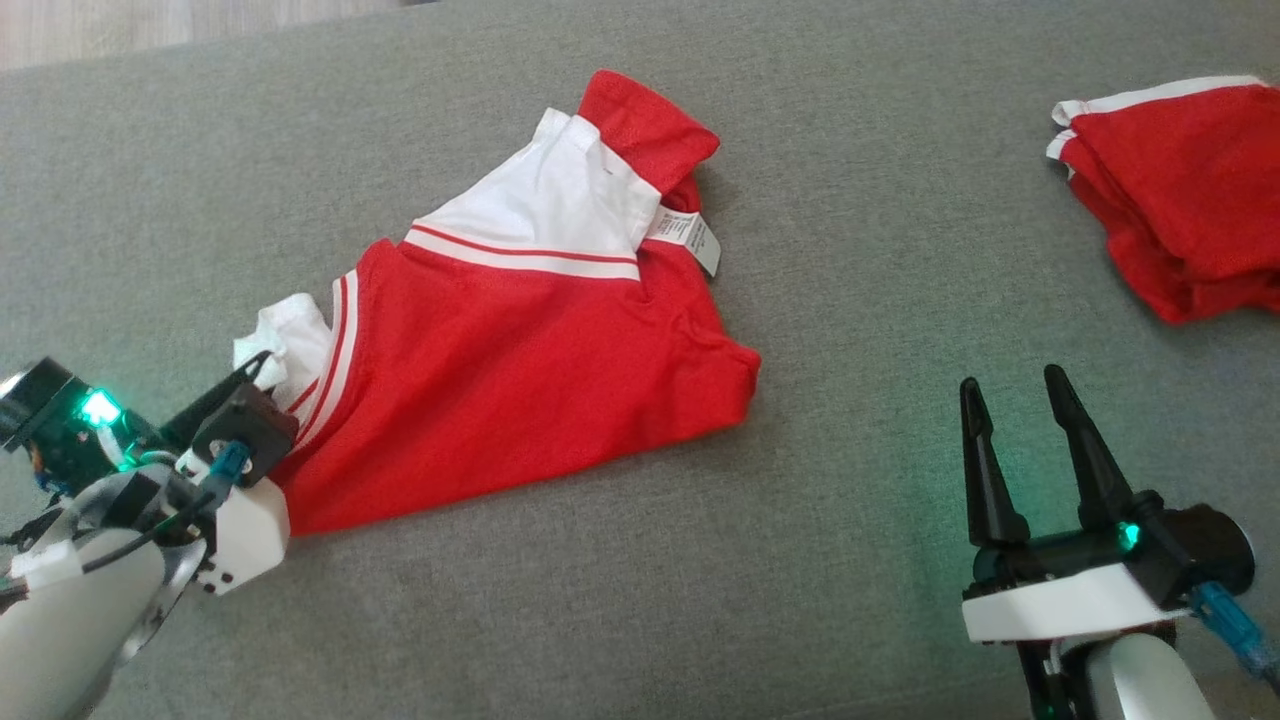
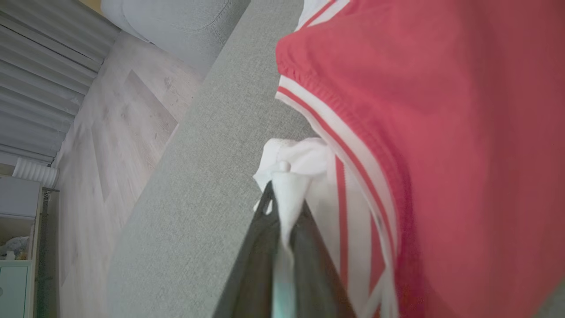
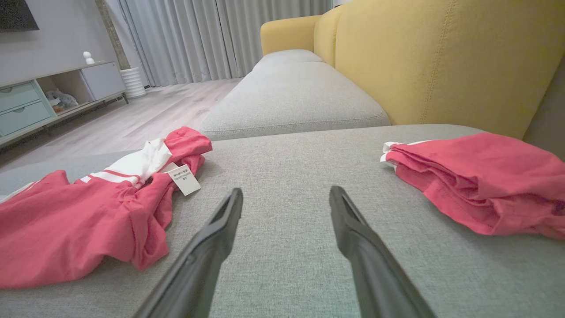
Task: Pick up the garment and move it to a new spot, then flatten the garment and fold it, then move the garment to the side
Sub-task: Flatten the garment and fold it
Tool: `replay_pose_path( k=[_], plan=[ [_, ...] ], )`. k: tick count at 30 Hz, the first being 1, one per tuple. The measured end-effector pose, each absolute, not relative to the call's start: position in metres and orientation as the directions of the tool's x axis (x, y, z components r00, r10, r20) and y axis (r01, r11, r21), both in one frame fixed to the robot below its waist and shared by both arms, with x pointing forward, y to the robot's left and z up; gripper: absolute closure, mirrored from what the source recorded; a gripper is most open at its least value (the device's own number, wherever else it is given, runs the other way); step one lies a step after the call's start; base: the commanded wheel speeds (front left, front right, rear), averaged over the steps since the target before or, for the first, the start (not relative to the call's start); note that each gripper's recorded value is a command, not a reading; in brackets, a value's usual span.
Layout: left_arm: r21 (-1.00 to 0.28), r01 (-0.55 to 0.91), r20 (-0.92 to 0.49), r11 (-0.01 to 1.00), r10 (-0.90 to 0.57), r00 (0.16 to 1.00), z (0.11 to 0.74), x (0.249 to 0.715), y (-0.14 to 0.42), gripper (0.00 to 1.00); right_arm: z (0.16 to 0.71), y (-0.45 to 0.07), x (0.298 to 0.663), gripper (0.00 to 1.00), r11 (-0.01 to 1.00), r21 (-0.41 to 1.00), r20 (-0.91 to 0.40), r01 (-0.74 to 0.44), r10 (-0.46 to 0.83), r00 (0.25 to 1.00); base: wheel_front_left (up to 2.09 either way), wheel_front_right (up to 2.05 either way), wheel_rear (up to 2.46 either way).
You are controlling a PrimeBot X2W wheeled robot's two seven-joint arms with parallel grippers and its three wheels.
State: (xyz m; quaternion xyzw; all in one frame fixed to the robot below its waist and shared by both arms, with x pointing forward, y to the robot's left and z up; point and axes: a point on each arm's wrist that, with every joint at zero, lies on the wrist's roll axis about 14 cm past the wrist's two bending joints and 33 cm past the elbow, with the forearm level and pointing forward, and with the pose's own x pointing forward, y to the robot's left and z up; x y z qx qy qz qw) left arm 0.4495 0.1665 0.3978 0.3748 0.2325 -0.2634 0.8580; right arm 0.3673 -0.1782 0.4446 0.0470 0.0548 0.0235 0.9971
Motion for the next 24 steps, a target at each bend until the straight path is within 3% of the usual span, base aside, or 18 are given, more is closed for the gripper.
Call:
replay_pose_path(
  k=[7, 10, 13, 14, 16, 19, 24],
  plan=[
    [0.565, 0.605, -0.520, 0.561, -0.328, 0.789, 0.420, 0.463, 0.153, 1.00, 0.450, -0.182, 0.362, 0.00, 0.995, 0.093, -0.093, -0.031, 0.040, 0.995, 0.00, 0.00, 0.00],
    [0.675, 0.506, -0.278, 0.536, -0.450, 0.848, 0.498, 0.498, 0.116, 1.00, 0.458, -0.181, 0.359, 0.00, 0.995, 0.094, -0.071, -0.035, 0.042, 0.997, 0.00, 0.00, 0.00],
    [0.744, 0.416, -0.041, 0.523, -0.586, 0.810, 0.583, 0.518, 0.069, 1.00, 0.464, -0.176, 0.355, 0.00, 0.994, 0.097, -0.054, -0.048, 0.053, 0.997, 0.00, 0.00, 0.00],
    [0.744, 0.416, -0.041, 0.523, -0.586, 0.810, 0.583, 0.518, 0.069, 1.00, 0.464, -0.176, 0.355, 0.00, 0.994, 0.097, -0.054, -0.048, 0.053, 0.997, 0.00, 0.00, 0.00],
    [0.766, 0.371, 0.106, 0.525, -0.672, 0.733, 0.640, 0.518, 0.031, 1.00, 0.468, -0.177, 0.352, 0.00, 0.994, 0.103, -0.043, -0.043, 0.048, 0.998, 0.00, 0.00, 0.00],
    [0.812, 0.314, 0.264, 0.492, -0.789, 0.554, 0.712, 0.494, -0.026, 1.00, 0.472, -0.181, 0.344, 0.00, 0.994, 0.104, -0.030, -0.030, 0.034, 0.999, 0.00, 0.00, 0.00],
    [0.842, 0.287, 0.388, 0.456, -0.883, 0.264, 0.787, 0.428, -0.093, 1.00, 0.482, -0.186, 0.328, 0.00, 0.993, 0.116, 0.001, -0.007, 0.007, 1.000, 0.00, 0.00, 0.00]
  ],
)
